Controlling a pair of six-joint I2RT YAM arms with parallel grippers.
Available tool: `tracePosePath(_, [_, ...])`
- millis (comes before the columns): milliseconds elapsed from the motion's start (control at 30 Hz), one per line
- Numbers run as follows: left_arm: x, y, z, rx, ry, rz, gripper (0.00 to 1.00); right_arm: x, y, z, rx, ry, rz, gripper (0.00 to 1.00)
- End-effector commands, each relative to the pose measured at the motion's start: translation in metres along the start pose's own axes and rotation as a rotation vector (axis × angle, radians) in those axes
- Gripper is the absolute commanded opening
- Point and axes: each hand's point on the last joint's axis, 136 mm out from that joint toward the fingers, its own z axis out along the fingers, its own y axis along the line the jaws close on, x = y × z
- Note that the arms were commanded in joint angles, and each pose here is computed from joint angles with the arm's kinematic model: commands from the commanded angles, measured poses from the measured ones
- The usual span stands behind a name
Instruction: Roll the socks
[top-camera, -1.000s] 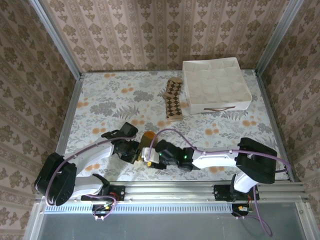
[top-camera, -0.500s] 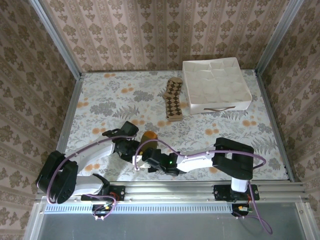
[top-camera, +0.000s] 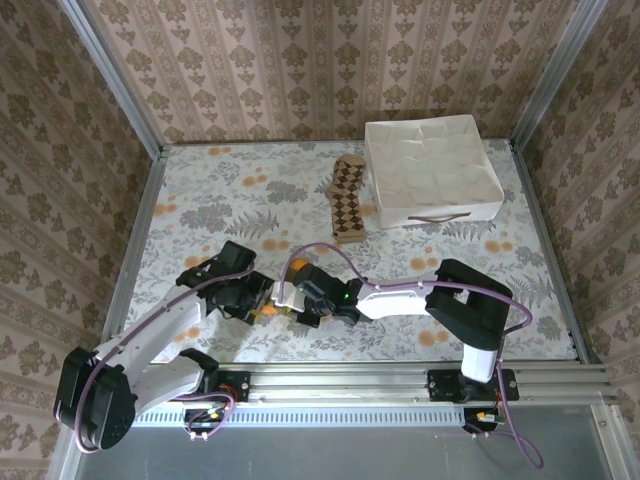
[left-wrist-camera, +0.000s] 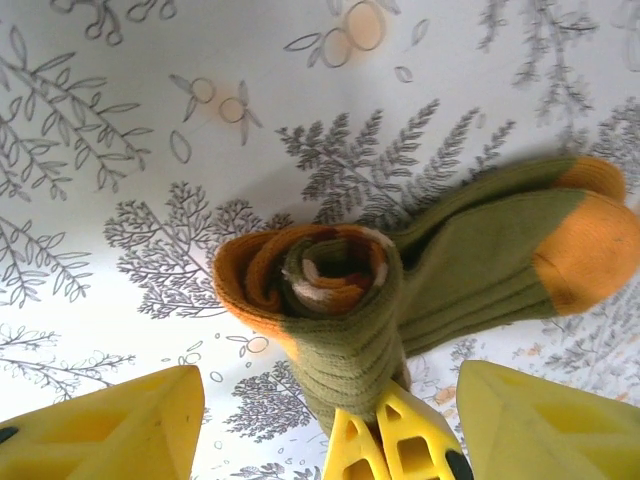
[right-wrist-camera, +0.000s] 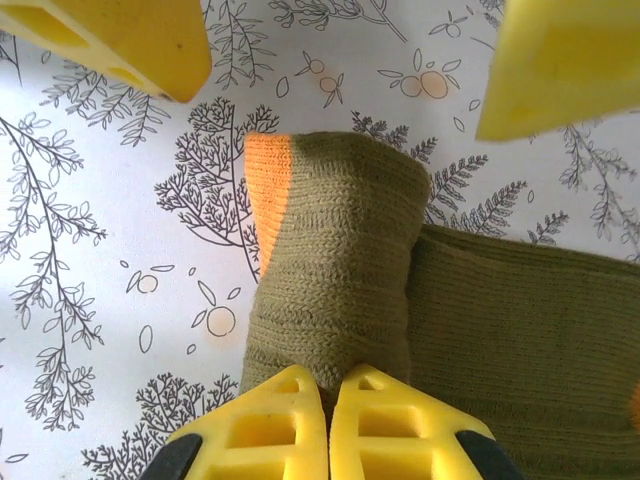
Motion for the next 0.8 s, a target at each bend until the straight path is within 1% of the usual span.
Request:
tracePosePath(0, [-0.005,0.000,-0.004,0.027,-0.035,0.061,0.67,0.082,0.031,0.008,-0.200,0.256,0.166,0.00])
tracePosePath(233, [0.006,-0.008,0.001,0.082,-0.006,0.090,0.60,0.088,0.020,0.007,-0.297,0.238,0.340,0.00])
tracePosePath(333, [0.011,-0.010,0.008,0.085,0.007,0.094,0.59,0.093,0.018,0.008,-0.329,0.235,0.400,0.00])
tracePosePath(467, [0.015,-0.013,0.016,0.080,0.013,0.109,0.59,0.097,0.016,0.009,-0.346,0.234,0.456,0.00])
tracePosePath(767, [0.016,-0.017,0.039,0.048,0.024,0.129,0.57,0.114,0.009,0.010,-0.326,0.241,0.566,0.00])
